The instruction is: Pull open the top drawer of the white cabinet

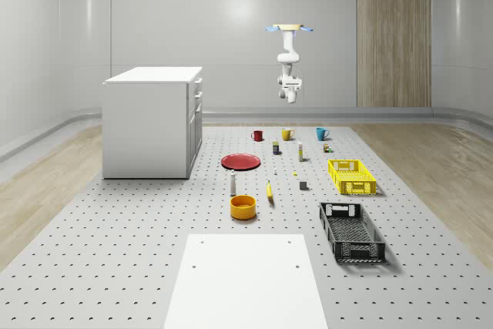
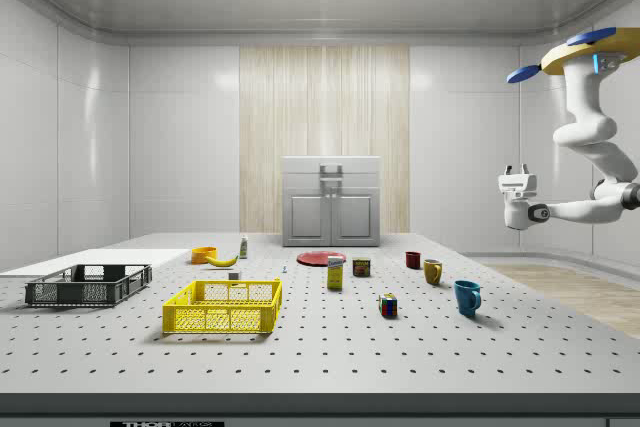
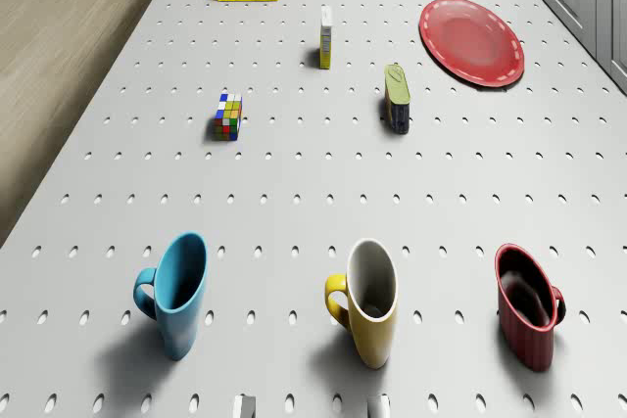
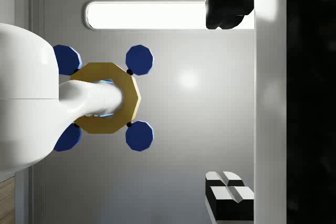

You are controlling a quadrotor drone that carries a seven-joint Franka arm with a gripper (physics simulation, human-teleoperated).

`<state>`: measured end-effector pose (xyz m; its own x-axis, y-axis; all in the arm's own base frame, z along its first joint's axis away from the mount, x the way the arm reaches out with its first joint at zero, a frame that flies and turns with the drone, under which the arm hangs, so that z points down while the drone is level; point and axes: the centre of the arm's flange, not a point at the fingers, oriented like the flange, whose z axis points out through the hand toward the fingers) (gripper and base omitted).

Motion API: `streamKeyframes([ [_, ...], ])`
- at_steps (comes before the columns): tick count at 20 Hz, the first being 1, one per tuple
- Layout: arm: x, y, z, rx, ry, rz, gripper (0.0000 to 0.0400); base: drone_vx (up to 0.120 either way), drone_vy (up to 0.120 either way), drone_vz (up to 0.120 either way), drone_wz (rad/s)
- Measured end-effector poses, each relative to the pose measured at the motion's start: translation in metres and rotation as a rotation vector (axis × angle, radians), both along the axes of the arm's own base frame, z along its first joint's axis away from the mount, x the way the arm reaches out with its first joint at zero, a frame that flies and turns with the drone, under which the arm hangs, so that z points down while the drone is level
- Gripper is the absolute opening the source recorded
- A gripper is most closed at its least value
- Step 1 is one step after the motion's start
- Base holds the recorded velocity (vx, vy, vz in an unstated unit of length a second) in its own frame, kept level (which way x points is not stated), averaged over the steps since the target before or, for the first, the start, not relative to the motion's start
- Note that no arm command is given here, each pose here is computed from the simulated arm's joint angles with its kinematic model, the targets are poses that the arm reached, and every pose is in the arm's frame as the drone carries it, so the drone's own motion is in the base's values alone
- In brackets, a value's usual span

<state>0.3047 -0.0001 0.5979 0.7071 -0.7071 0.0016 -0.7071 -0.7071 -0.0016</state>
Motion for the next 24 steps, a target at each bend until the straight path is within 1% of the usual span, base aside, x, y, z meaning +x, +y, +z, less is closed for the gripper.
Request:
streamKeyframes([
  [1, -0.0015, 0.000, 0.008, 0.000, -0.0008, 0.000, 0.0363, 0.000, 0.000, 0.000, 0.000],
  [2, -0.0026, 0.000, 0.015, 0.000, -0.0016, 0.000, 0.0350, 0.000, 0.000, 0.000, 0.000],
  [3, -0.0032, 0.000, 0.023, 0.000, -0.0024, 0.000, 0.0340, 0.000, 0.000, 0.000, 0.000],
  [5, -0.0037, 0.000, 0.037, 0.000, -0.0040, 0.000, 0.0326, 0.000, 0.000, 0.000, 0.000],
  [9, -0.0025, 0.000, 0.061, 0.000, -0.0071, 0.000, 0.0313, 0.000, 0.000, 0.000, 0.000],
  [12, -0.0015, 0.000, 0.075, 0.000, -0.0094, 0.000, 0.0309, 0.000, 0.000, 0.000, 0.000],
  [13, -0.0011, -0.004, 0.078, 0.046, -0.0097, -0.002, 0.0308, 0.000, 0.000, 0.000, 0.000],
  [14, -0.0008, -0.019, 0.079, 0.202, -0.0087, -0.003, 0.0309, 0.000, 0.000, 0.000, 0.000],
  [16, -0.0002, -0.049, 0.071, 0.529, -0.0059, -0.002, 0.0312, 0.000, 0.000, 0.000, 0.000],
  [18, 0.0003, -0.071, 0.056, 0.807, -0.0039, 0.000, 0.0313, 0.000, -0.080, 0.000, 0.000],
  [21, 0.0009, -0.089, 0.034, 1.110, -0.0024, 0.002, 0.0311, 0.120, -0.120, 0.000, 0.000],
  [24, 0.0013, -0.096, 0.019, 1.299, -0.0017, 0.003, 0.0309, 0.120, -0.120, 0.093, 0.000],
])
